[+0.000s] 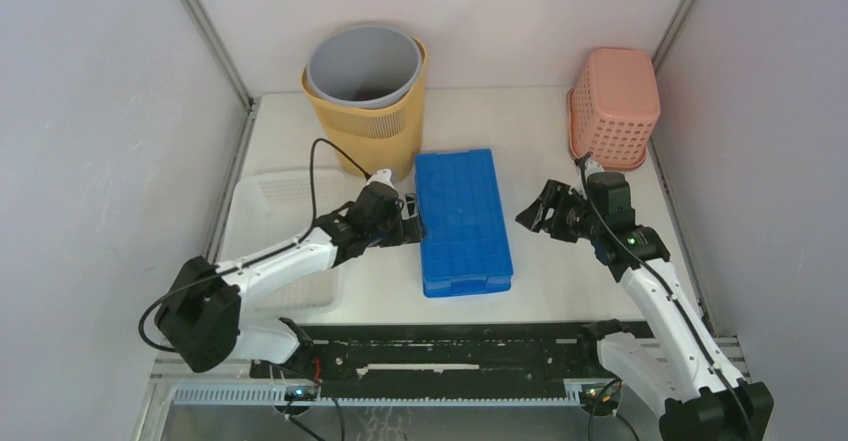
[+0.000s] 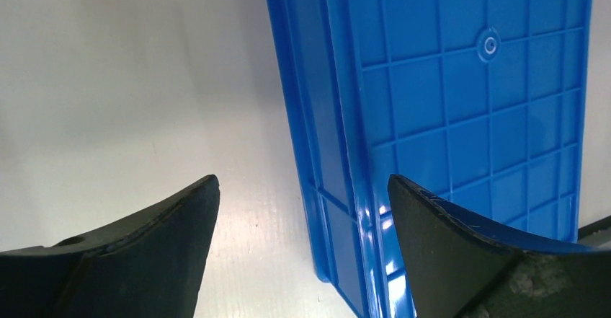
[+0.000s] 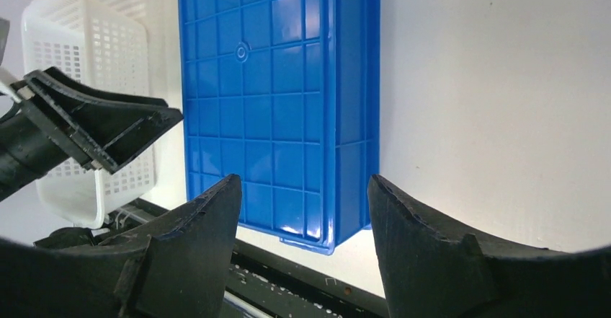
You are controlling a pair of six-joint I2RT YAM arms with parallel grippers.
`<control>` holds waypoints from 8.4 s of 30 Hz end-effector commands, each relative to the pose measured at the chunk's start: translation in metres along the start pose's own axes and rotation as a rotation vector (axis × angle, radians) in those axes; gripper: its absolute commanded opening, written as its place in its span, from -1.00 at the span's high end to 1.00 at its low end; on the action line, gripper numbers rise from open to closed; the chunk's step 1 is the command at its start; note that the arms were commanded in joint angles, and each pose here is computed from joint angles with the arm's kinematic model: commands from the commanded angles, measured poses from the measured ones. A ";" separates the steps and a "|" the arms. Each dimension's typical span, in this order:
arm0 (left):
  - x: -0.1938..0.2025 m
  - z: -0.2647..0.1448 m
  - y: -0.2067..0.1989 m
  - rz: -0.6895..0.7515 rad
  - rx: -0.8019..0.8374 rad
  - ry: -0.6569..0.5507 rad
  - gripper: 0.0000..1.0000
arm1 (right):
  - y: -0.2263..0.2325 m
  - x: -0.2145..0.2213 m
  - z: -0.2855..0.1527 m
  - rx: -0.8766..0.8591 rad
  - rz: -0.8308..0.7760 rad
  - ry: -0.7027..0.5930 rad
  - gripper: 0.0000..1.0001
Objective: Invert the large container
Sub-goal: Move the container to the center of the board.
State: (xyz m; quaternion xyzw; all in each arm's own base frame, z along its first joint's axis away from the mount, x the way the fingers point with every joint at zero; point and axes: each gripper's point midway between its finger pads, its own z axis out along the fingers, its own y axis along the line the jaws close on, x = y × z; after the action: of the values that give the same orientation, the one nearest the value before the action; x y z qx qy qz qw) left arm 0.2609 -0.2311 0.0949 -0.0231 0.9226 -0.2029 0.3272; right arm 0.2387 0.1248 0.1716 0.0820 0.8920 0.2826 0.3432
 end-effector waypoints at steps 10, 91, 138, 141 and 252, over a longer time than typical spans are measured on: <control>-0.036 0.037 -0.037 -0.001 0.051 -0.050 -0.41 | -0.002 0.018 -0.001 -0.012 -0.013 0.020 -0.45; -0.086 0.094 -0.169 0.110 0.179 -0.040 -0.44 | -0.024 0.086 0.062 0.232 -0.065 0.042 0.12; -0.168 0.162 -0.191 0.030 0.342 -0.125 -1.00 | -0.032 0.033 0.108 0.231 0.033 0.057 0.12; -0.179 0.172 -0.195 0.021 0.363 -0.127 -1.00 | -0.033 0.027 0.115 0.236 0.040 0.061 0.12; -0.049 -0.105 -0.034 0.055 0.256 -0.210 -1.00 | -0.024 -0.228 0.316 0.466 -0.197 -0.158 -0.50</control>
State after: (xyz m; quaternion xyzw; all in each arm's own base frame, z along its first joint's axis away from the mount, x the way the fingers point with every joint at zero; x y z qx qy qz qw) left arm 0.2301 -0.2202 0.2171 0.0163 0.8492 -0.3193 0.4202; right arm 0.6021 0.1965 0.0768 0.0964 0.9207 0.0615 0.3732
